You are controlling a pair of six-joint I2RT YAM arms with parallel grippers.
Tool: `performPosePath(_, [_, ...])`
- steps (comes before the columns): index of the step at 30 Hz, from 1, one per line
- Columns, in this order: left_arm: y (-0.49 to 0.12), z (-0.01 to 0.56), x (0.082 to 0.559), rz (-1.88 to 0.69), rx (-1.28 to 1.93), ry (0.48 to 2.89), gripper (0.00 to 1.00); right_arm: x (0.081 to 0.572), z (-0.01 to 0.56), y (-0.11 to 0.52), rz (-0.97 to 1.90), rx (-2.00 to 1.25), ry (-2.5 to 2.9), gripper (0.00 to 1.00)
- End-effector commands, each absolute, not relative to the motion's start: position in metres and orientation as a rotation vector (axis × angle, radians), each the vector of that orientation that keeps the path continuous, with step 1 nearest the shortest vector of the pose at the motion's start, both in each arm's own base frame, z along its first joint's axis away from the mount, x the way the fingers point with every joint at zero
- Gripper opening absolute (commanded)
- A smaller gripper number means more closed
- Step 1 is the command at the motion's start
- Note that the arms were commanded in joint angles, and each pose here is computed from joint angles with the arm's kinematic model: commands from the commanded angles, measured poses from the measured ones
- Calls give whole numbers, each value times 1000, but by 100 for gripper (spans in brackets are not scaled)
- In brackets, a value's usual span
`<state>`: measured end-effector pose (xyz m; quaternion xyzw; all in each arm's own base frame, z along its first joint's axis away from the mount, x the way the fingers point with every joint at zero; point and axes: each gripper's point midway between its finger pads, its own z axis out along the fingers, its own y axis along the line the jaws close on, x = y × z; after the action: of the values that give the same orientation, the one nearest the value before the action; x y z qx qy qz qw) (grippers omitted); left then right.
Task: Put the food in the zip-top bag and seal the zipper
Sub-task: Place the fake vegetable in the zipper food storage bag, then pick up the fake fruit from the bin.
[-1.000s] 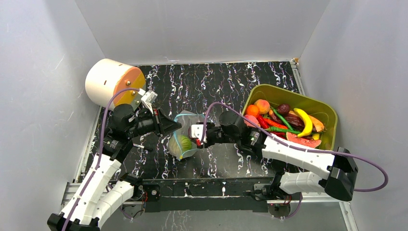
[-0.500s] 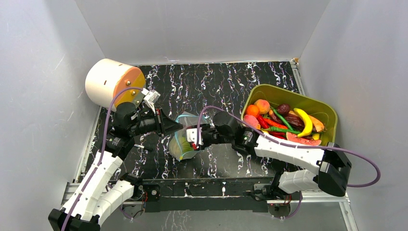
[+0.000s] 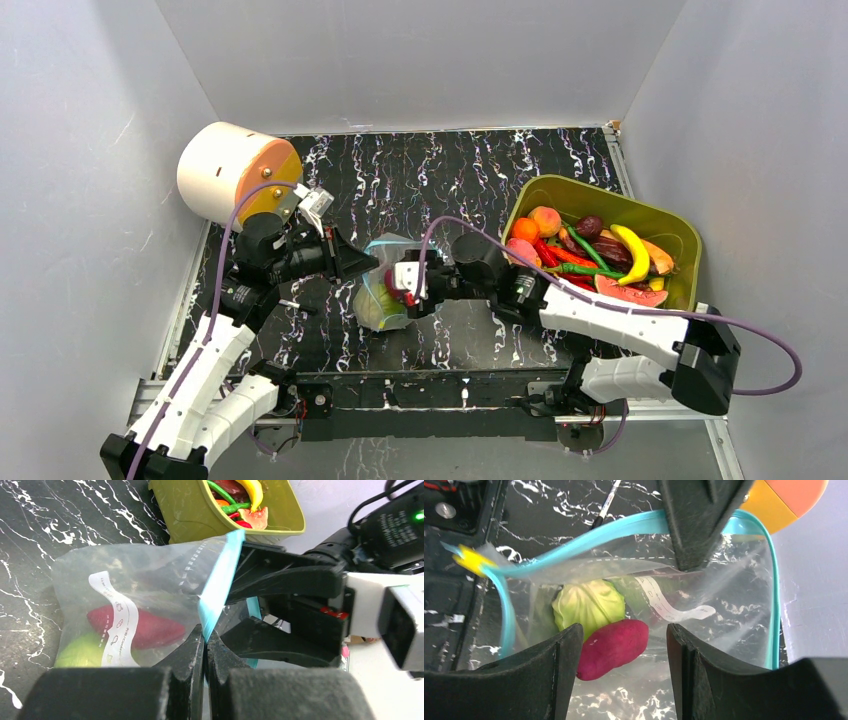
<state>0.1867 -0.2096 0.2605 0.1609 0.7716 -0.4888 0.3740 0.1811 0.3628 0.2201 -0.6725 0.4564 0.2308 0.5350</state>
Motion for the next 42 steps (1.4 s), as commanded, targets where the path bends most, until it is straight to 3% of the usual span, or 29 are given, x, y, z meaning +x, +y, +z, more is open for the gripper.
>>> performPosePath(1, [-205,266,192,-1183,431,1932,0,175,264,360,645,-1437,1131,60])
performPosePath(9, [-191,249,205,-1006,463,1940,0,174,343,346,831,-1053,1244,58])
performPosePath(17, [-187,241,205,-943,533,1907,0,221,383,312,702,-637,1475,58])
performPosePath(22, [-185,226,205,-919,552,1917,0,256,368,271,446,-384,1645,58])
performPosePath(32, [-188,220,198,-944,604,1881,0,297,318,213,212,-197,1844,59])
performPosePath(42, [-185,222,194,-931,608,1865,0,346,273,103,-1,203,1962,57])
